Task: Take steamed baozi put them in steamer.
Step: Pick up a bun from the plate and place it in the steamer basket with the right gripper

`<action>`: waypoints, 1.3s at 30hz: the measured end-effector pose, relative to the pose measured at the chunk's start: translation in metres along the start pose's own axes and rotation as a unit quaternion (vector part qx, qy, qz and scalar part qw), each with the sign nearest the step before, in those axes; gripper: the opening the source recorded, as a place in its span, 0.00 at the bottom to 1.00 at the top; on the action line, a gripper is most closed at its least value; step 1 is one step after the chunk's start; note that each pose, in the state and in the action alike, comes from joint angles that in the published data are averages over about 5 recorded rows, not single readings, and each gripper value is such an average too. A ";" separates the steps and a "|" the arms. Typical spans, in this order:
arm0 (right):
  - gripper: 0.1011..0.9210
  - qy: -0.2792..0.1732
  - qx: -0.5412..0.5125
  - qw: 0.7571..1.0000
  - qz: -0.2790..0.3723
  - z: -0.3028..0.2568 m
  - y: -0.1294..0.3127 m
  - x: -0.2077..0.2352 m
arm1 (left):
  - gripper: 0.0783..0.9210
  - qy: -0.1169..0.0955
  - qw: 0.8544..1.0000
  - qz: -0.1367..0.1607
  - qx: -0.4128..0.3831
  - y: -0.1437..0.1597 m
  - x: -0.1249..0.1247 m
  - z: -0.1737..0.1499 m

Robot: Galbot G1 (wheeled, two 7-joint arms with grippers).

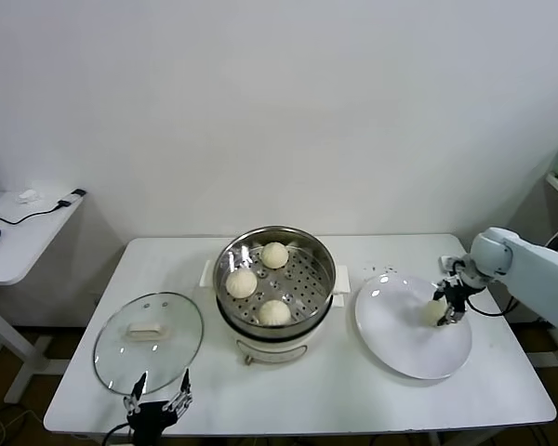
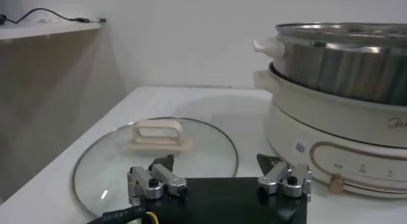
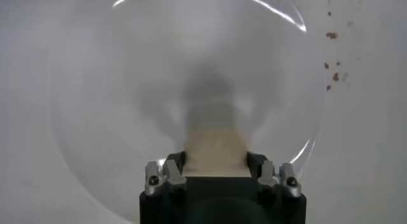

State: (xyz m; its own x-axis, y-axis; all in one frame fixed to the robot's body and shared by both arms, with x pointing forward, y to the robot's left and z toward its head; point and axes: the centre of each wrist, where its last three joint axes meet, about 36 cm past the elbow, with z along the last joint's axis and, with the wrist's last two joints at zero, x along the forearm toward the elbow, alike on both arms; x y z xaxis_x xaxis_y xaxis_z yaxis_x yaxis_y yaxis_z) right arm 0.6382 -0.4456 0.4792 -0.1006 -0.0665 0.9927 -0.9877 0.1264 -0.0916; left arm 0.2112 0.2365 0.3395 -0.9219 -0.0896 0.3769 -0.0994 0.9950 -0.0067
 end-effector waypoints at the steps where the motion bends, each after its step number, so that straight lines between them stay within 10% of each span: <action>1: 0.67 -0.002 0.004 1.000 0.001 -0.003 -0.002 0.007 | 0.88 0.000 1.000 0.000 0.000 0.000 0.000 0.000; 20: 0.67 -0.153 0.101 0.982 0.043 -0.204 -0.015 0.220 | 0.88 -0.005 1.000 0.019 -0.001 -0.004 0.000 -0.008; 39: 0.67 -0.112 0.129 0.985 -0.006 -0.322 0.012 0.143 | 0.88 -0.007 1.000 0.013 0.004 0.001 0.002 -0.012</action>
State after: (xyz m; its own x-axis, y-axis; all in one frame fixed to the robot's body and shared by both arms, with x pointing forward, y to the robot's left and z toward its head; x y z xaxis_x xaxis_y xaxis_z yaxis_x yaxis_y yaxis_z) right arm 0.6505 -0.1350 0.6450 -0.0848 -0.2860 0.9545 -0.9836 -0.1288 -0.1260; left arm 0.2132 0.2380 0.3512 -0.9296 -0.0634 0.3631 -0.0772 0.9967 -0.0235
